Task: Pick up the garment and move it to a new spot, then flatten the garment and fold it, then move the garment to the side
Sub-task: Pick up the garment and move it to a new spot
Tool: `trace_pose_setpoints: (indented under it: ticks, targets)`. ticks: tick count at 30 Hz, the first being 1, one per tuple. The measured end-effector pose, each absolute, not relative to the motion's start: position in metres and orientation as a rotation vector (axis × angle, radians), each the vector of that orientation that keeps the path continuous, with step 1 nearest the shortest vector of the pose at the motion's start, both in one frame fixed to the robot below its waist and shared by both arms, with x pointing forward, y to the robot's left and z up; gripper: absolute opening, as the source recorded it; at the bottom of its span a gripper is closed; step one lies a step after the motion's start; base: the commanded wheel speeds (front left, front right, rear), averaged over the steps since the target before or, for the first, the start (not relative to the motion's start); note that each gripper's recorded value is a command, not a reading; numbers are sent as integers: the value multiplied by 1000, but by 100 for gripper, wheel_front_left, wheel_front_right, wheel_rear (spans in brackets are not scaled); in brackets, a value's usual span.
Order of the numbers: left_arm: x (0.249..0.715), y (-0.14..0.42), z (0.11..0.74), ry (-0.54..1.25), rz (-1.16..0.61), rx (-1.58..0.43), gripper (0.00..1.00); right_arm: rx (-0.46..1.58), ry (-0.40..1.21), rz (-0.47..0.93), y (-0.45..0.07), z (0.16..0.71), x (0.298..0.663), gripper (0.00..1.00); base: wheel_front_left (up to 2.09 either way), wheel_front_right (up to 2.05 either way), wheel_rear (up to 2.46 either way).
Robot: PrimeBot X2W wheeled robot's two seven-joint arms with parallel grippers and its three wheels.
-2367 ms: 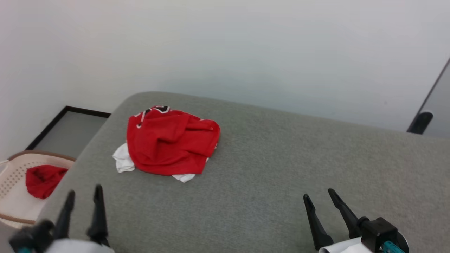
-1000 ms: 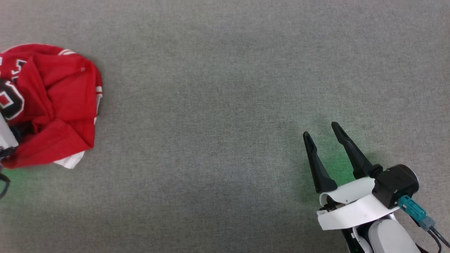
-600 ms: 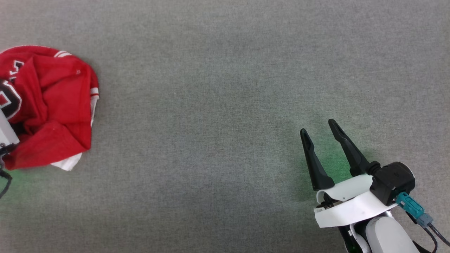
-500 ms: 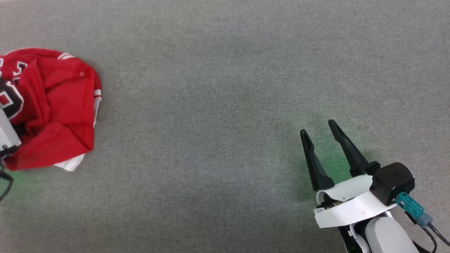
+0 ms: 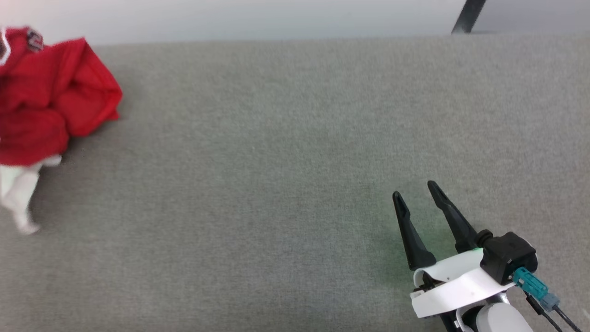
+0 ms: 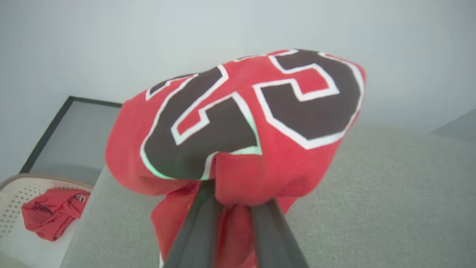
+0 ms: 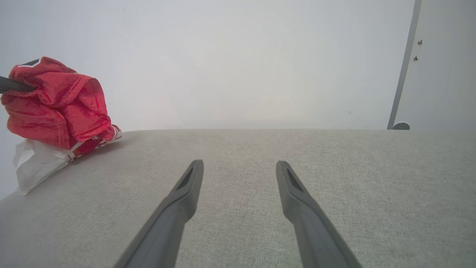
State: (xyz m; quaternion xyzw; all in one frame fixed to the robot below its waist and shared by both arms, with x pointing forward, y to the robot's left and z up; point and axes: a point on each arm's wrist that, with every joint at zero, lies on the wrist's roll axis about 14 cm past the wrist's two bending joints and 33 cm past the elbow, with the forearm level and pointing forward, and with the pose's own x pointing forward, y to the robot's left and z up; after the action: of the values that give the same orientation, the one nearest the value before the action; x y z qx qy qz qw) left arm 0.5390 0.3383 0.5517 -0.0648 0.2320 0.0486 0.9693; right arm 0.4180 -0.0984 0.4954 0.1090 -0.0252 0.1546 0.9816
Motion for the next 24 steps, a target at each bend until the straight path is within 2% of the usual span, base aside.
trace_pose_setpoints:
  ticks: [7,13,19,24]
  targets:
    - [526,322,653,195,40,-63,0,228,-108,341,-88,519,405,100,0,0,0]
    - [504,293,700,103,-31,-40,0,230,-161,364,-80,540,397,100,0,0,0]
    - [487,249,705,110,-121,-60,0,222,-203,312,-99,553,394,100,0,0,0]
    - [483,203,690,162,-223,-73,0,189,-216,207,-137,554,390,100,0,0,0]
